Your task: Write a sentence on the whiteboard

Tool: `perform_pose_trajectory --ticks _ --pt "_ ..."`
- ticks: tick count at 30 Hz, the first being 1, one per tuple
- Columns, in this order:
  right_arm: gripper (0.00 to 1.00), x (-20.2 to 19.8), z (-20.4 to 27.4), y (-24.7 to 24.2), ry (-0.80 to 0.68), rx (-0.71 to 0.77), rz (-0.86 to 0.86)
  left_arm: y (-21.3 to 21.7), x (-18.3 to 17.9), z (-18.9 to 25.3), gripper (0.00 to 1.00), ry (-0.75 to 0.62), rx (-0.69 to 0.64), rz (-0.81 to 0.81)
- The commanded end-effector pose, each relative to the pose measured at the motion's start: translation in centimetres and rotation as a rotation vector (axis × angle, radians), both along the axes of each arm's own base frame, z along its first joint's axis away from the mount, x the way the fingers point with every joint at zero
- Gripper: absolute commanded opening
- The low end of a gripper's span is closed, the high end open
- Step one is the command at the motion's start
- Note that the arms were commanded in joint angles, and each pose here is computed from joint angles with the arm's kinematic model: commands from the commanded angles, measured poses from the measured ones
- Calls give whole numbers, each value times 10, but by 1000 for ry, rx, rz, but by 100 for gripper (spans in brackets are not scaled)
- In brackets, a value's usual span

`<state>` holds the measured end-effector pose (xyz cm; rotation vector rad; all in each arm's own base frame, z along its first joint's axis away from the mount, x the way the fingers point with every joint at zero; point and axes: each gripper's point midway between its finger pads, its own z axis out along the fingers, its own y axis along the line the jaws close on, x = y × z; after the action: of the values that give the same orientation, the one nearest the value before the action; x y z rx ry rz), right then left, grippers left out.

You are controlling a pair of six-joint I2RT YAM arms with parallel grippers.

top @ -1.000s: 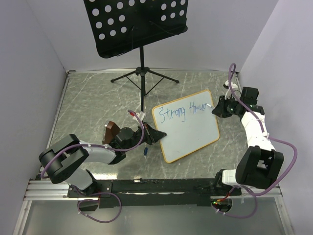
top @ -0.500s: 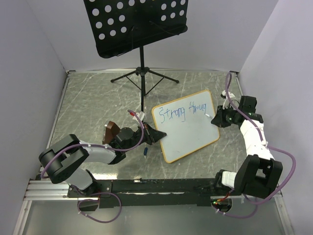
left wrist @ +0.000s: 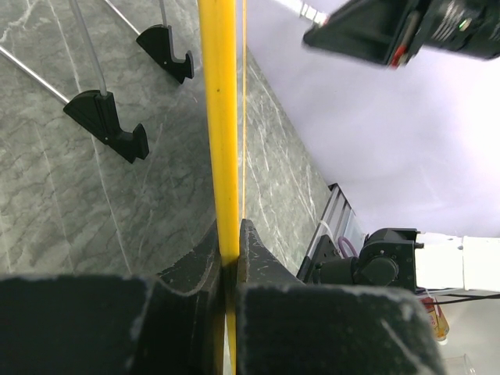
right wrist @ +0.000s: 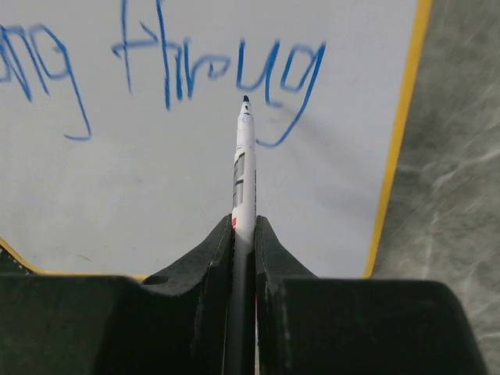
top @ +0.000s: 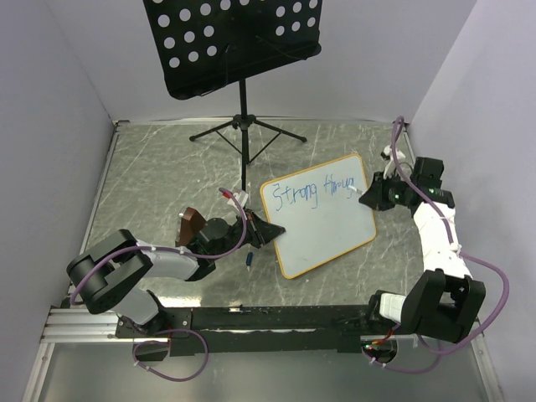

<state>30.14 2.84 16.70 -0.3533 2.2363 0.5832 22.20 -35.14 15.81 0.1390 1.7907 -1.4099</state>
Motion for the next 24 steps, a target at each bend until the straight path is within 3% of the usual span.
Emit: perform_pose_trajectory --ticks 1,12,24 --pt "0 32 44 -10 -139 -6 -40 -8 -4 38 1 -122 -77 -46" --pt "0 66 34 -30 -112 -10 -134 -9 -5 37 1 -126 -79 -52" --pt "0 67 18 -29 -73 3 -130 -10 -6 37 1 -129 -82 -61"
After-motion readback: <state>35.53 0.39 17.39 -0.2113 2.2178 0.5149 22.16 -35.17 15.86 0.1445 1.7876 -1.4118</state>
